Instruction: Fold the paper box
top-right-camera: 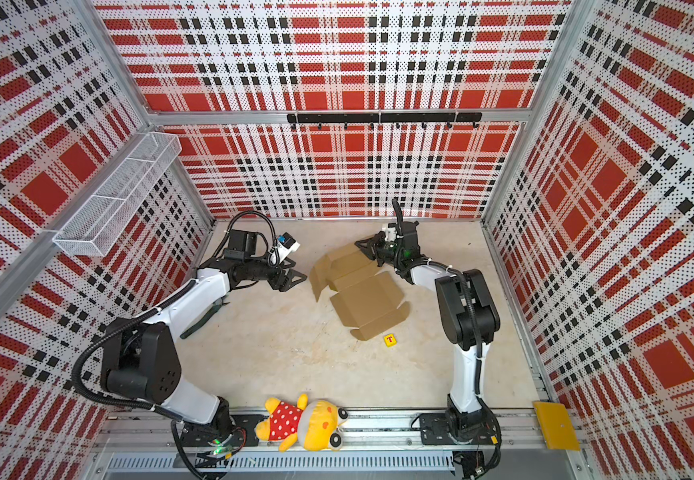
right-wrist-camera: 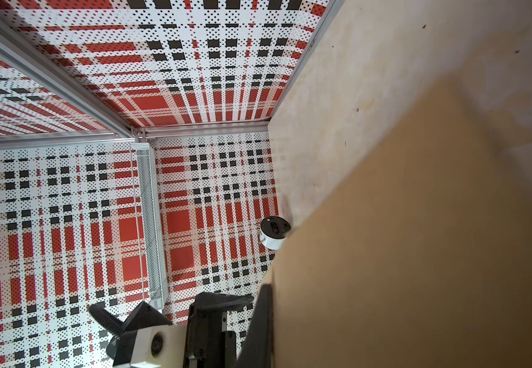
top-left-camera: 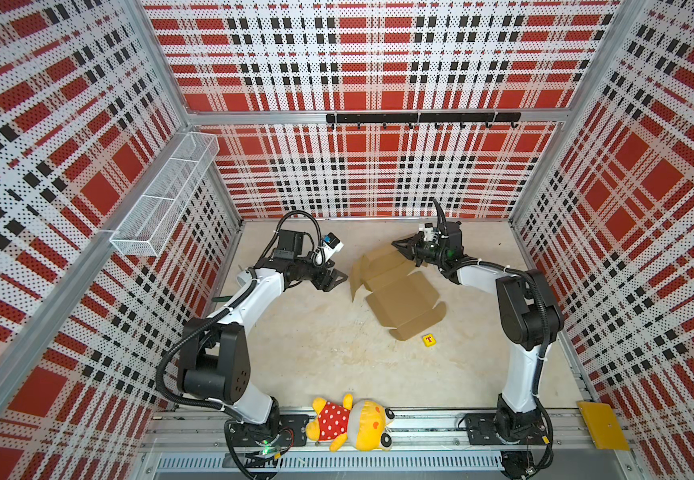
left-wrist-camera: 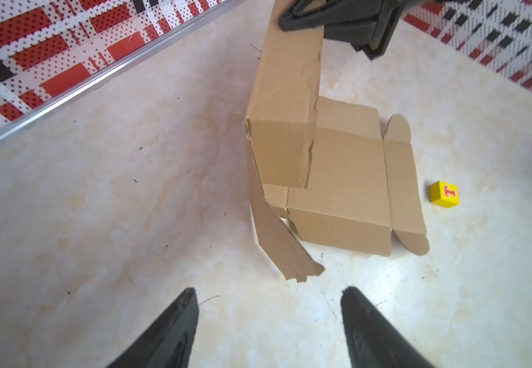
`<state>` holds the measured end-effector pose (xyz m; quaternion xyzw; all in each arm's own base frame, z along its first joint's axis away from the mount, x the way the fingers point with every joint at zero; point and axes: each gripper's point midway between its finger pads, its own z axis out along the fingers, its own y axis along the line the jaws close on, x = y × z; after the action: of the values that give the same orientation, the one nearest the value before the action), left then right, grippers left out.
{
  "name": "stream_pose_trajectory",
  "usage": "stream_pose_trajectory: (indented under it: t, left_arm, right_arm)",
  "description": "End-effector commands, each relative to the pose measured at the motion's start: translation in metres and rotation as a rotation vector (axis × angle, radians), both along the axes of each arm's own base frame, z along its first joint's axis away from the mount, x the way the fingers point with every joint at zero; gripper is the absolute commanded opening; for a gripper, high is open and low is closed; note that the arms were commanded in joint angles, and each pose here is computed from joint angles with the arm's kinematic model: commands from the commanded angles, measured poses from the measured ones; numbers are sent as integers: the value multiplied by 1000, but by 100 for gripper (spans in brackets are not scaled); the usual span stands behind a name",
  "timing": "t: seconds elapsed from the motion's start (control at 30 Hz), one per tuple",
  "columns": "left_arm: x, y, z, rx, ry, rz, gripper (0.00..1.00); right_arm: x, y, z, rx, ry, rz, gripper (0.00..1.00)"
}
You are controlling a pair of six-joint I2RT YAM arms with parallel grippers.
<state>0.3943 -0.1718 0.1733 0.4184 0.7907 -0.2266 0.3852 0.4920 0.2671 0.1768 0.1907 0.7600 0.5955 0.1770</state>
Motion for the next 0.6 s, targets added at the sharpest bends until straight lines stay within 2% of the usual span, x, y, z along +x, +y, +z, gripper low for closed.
stream_pose_trajectory:
  t: [0.0,0.13,0.37,0.57]
  left_arm:
    - [26,3,-6,74,-120,-93,69]
    - [39,-2,-17,81,-122,-114,61]
    - [7,-46,-28,39,-92,-235,65]
    - [19,-64,-28,-29,-65,-171,63]
  right_arm:
    - [7,1,7,-4,-48,8,0]
    - [7,0,6,-6,-41,1,0]
    - [10,0,7,-8,-39,-6,0]
    - [20,2,-2,-19,-14,-12,0]
